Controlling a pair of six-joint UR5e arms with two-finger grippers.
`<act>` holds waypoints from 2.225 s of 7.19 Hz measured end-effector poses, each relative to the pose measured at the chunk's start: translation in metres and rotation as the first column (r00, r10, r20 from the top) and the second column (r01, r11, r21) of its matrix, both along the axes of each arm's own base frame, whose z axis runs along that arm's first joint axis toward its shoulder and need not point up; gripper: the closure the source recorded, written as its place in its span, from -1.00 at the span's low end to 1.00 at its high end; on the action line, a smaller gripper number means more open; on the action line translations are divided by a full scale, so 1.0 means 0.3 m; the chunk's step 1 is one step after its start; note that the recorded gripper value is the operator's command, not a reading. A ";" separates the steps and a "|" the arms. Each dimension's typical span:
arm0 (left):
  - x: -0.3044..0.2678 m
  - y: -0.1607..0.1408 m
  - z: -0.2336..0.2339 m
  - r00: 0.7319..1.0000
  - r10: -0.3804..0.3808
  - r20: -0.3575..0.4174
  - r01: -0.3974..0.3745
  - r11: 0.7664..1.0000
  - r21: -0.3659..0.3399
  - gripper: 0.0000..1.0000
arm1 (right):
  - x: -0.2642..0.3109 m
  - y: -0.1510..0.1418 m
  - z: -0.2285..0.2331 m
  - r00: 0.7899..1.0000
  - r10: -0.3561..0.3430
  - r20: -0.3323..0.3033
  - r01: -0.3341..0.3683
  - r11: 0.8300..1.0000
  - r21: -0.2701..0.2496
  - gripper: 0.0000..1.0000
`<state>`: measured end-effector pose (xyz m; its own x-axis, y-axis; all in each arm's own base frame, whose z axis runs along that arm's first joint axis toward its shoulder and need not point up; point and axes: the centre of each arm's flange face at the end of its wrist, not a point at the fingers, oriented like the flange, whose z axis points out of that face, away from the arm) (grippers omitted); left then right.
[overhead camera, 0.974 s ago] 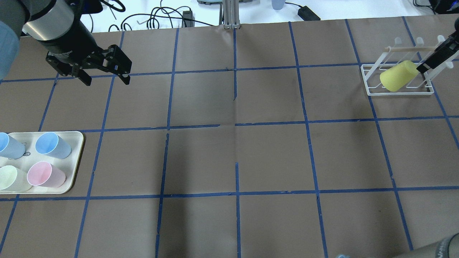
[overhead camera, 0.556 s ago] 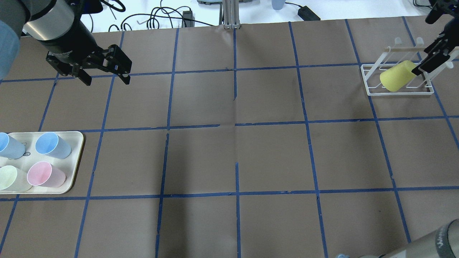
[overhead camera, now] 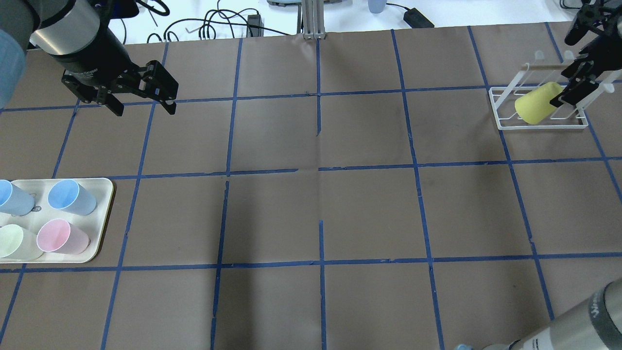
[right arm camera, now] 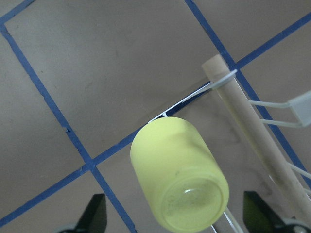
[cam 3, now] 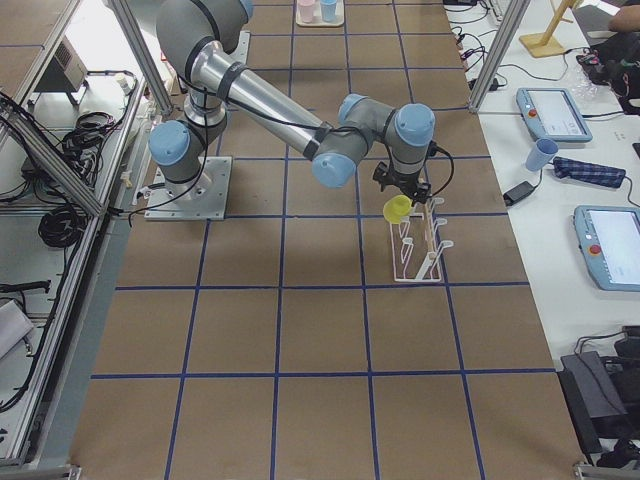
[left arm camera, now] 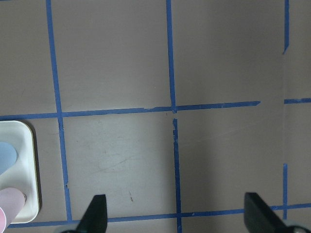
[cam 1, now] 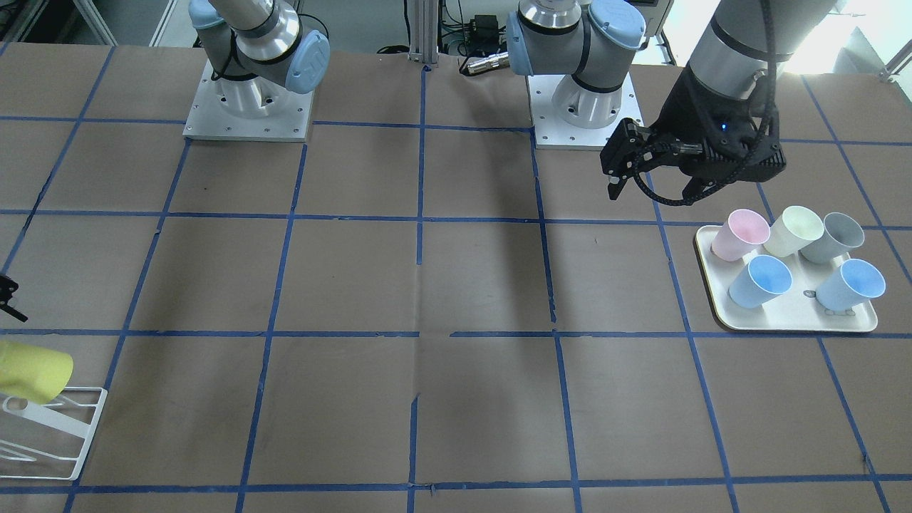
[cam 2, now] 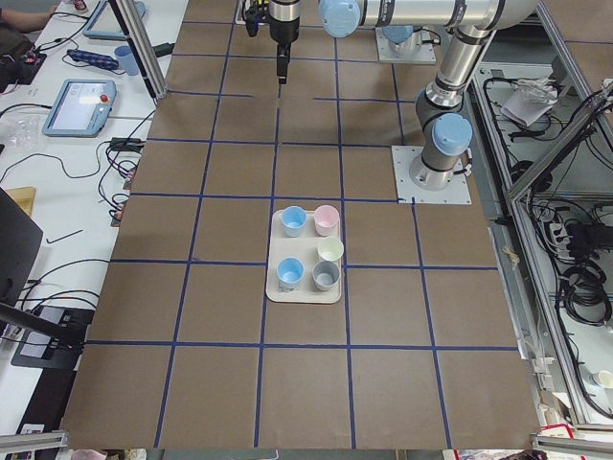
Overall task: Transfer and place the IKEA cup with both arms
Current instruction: 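Lower the right gripper onto the yellow cup and close on it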
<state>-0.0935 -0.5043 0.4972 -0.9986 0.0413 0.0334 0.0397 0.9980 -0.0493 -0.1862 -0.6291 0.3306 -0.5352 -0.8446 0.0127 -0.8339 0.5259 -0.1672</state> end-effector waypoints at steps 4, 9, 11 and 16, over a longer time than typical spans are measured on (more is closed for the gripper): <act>0.000 0.001 -0.001 1.000 0.000 0.000 0.000 1.000 0.001 -1.00 | -0.005 -0.018 -0.062 1.000 0.007 0.022 -0.008 1.000 0.014 -1.00; 0.000 0.002 -0.001 1.000 0.000 -0.001 0.000 1.000 0.001 -1.00 | -0.008 -0.035 -0.106 0.999 0.003 0.038 -0.003 1.000 0.015 -0.85; 0.000 0.003 0.001 1.000 0.000 -0.001 0.000 1.000 0.000 -1.00 | -0.009 -0.035 -0.108 0.999 0.000 0.039 -0.001 1.000 0.016 -0.42; -0.001 0.003 0.002 1.000 0.001 -0.001 -0.001 1.000 -0.001 -1.00 | -0.010 -0.035 -0.081 1.000 -0.003 0.029 0.003 1.000 0.008 -0.19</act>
<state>-0.0938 -0.5033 0.4977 -0.9986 0.0409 0.0348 0.0391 0.9980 -0.0500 -0.1893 -0.6397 0.3062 -0.5376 -0.8432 -0.0093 -0.8273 0.5295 -0.1875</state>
